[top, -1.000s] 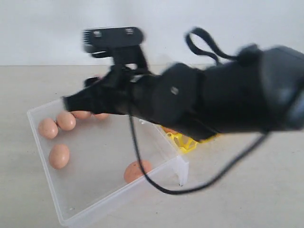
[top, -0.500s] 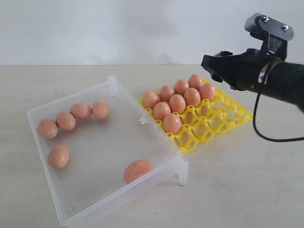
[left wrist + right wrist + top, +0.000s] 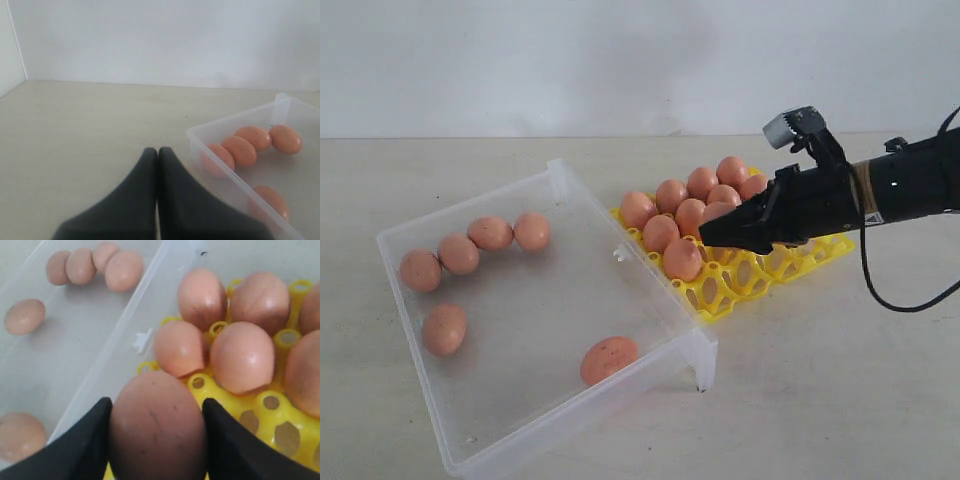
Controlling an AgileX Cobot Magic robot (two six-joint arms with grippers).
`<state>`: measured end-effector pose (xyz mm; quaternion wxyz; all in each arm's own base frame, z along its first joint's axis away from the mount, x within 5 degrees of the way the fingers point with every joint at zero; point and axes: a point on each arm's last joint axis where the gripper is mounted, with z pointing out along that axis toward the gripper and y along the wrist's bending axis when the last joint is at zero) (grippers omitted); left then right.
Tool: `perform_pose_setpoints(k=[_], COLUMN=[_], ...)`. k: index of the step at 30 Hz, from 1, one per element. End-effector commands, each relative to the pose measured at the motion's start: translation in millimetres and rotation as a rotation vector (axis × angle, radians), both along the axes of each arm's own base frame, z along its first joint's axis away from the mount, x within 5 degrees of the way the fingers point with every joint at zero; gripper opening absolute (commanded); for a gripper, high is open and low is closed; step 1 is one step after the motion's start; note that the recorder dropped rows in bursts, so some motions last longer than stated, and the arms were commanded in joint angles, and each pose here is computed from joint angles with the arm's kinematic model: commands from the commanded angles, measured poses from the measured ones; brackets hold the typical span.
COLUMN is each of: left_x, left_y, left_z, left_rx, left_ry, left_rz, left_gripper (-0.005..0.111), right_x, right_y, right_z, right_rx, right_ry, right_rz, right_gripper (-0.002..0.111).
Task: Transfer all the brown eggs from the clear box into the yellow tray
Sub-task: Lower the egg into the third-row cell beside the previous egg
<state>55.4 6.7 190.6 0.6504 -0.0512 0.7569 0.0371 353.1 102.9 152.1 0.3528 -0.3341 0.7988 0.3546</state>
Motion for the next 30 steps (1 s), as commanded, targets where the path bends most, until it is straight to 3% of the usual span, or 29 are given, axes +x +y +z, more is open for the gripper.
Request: perform_pose_setpoints(k=[1,5,10,17,21,22,24,30], left_x=[-0.3,-0.3,-0.3,-0.3,-0.3,-0.3,-0.3,-0.3], left_y=[-0.3,-0.3,-0.3,-0.3,-0.3,-0.3,-0.3,-0.3], left_z=[1.6,1.6,1.6,1.6,1.6,1.6,1.6,1.6], left_rx=[-0.004,-0.004,-0.004,-0.004,-0.004,-0.004,-0.004,-0.004], left_ry=[-0.008,-0.008,-0.008,-0.008,-0.008,-0.008,-0.008,-0.008], left_rz=[-0.004,-0.004,-0.004,-0.004,-0.004,-0.004,-0.004,-0.004], left_gripper=[-0.004,-0.004,-0.004,-0.004,-0.004,-0.004,-0.004,-0.004], right_x=[14.0,15.2,15.3,16.3,16.4,16.3,16.1,17.0], right_y=[5.4,5.9,6.6,6.8,6.8,6.9,7.2,7.0], right_z=[-2.3,-2.7,-27.4,-26.8,-26.8,-26.7,-26.4,-25.7], right_rx=[0.029,0.054,0.053,0.067,0.067,0.068,0.073,0.082], right_ry=[-0.135,-0.132,-0.057,-0.065,-0.062,-0.063,-0.063,-0.062], right_rz=[-0.082,-0.097,-0.093,-0.102,-0.104,-0.103,-0.1,-0.113], right_gripper=[-0.001,-0.001,-0.001,0.003,0.028,0.044,0.059,0.063])
